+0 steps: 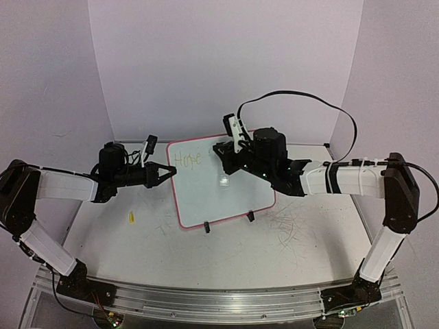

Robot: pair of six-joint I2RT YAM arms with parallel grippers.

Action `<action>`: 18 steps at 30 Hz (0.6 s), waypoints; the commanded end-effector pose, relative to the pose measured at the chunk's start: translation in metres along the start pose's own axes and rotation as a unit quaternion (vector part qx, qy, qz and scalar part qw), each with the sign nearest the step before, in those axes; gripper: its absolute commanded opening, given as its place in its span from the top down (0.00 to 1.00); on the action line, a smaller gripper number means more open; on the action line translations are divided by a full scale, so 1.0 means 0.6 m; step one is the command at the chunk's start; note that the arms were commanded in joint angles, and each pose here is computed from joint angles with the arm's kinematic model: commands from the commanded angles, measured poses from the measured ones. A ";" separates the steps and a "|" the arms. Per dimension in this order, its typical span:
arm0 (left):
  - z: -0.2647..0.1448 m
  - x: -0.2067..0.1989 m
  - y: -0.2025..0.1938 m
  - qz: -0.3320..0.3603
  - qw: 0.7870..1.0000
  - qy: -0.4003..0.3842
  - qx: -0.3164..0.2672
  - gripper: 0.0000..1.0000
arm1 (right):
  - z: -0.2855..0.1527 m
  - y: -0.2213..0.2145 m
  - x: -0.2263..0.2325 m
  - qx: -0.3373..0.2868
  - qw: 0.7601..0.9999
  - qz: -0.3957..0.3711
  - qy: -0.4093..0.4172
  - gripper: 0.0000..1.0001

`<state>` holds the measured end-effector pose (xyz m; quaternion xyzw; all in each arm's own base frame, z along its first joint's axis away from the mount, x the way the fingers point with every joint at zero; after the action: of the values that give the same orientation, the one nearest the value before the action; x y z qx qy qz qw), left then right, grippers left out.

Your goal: Write a sentence on the whiteboard

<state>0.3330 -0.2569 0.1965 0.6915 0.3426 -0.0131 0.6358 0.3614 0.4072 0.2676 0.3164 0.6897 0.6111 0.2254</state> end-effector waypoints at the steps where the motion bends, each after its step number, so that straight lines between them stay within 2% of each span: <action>1: -0.003 0.023 0.036 0.056 0.996 0.058 -0.027 1.00 | 0.014 0.041 0.020 -0.038 0.999 0.005 0.028 1.00; 18: -0.004 0.022 0.036 0.061 0.996 0.060 -0.025 1.00 | 0.022 0.041 0.005 -0.041 0.999 0.009 -0.002 1.00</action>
<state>0.3326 -0.2573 0.1957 0.6949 0.3395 -0.0078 0.6339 0.3680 0.4158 0.2656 0.3145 0.6862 0.6159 0.2257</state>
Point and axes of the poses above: each gripper's point midway between its finger pads, its own z axis out along the fingers, its own x axis along the line the jaws close on, y = z × x, the point moved 1 cm from there along -z, back along the fingers, and after that the axes turned 1 degree about z, right-handed, at the moved point
